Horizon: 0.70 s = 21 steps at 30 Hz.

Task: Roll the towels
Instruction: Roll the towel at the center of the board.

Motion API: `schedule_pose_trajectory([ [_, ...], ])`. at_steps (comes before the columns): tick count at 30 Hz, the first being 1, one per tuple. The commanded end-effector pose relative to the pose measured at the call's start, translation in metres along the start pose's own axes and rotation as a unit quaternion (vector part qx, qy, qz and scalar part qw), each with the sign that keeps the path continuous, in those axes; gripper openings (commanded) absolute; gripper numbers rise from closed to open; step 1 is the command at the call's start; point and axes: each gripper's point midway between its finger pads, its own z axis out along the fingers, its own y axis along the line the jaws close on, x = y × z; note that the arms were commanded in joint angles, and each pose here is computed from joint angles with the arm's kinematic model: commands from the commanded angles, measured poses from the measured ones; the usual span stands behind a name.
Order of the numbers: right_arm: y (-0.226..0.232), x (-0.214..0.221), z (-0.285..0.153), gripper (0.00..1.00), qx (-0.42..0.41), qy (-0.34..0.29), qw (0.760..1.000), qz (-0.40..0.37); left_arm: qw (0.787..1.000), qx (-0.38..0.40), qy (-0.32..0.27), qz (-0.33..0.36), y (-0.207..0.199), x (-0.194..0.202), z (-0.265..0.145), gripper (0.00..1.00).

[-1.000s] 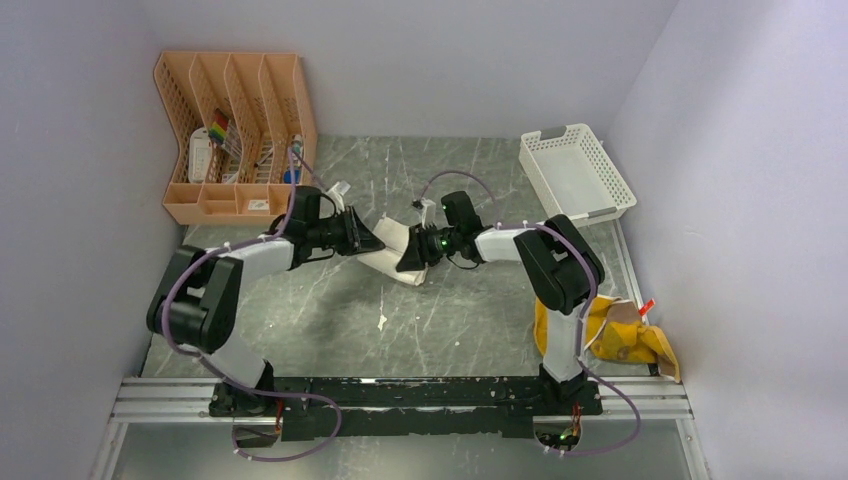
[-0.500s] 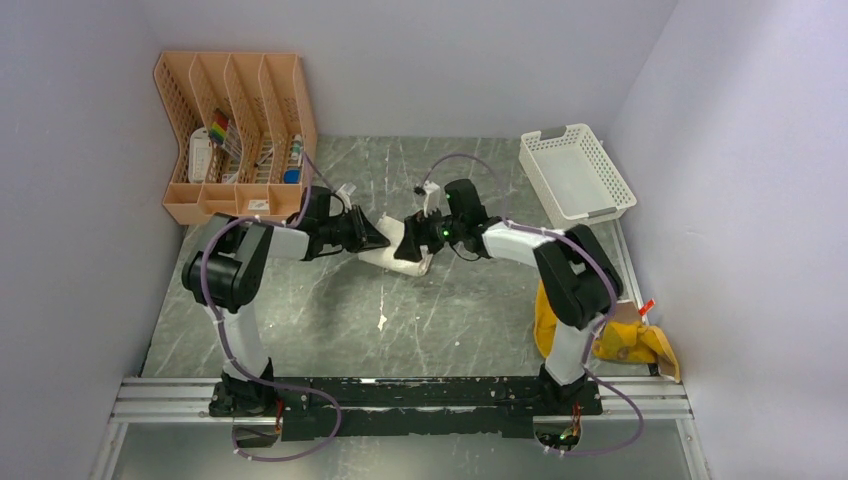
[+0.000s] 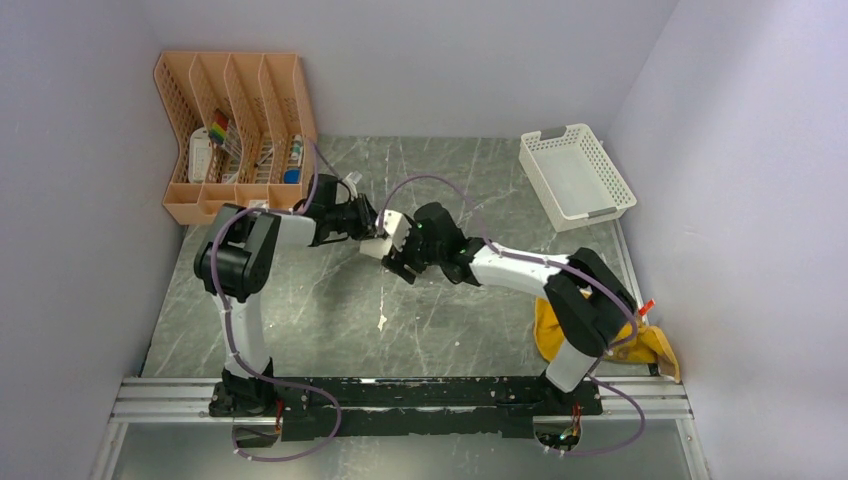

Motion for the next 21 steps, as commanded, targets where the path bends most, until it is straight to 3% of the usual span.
schedule_pose_trajectory([
  [1,-0.011,0.021,0.011,0.70,0.026,0.049,0.997,-0.044,1.000,-0.017,-0.004,0.017,0.006,-0.009,0.006,0.25],
  [12,-0.022,0.042,0.027,0.62,0.049,0.089,0.994,-0.042,0.999,-0.024,-0.006,0.031,-0.005,-0.035,0.009,0.24],
  [18,-0.029,0.047,0.035,0.49,0.013,0.088,0.996,0.024,0.994,-0.040,-0.077,0.071,-0.049,-0.091,-0.037,0.26],
  [21,-0.031,0.043,0.037,0.45,-0.012,0.066,0.996,0.059,0.992,-0.038,-0.094,0.073,-0.060,-0.098,-0.062,0.27],
])
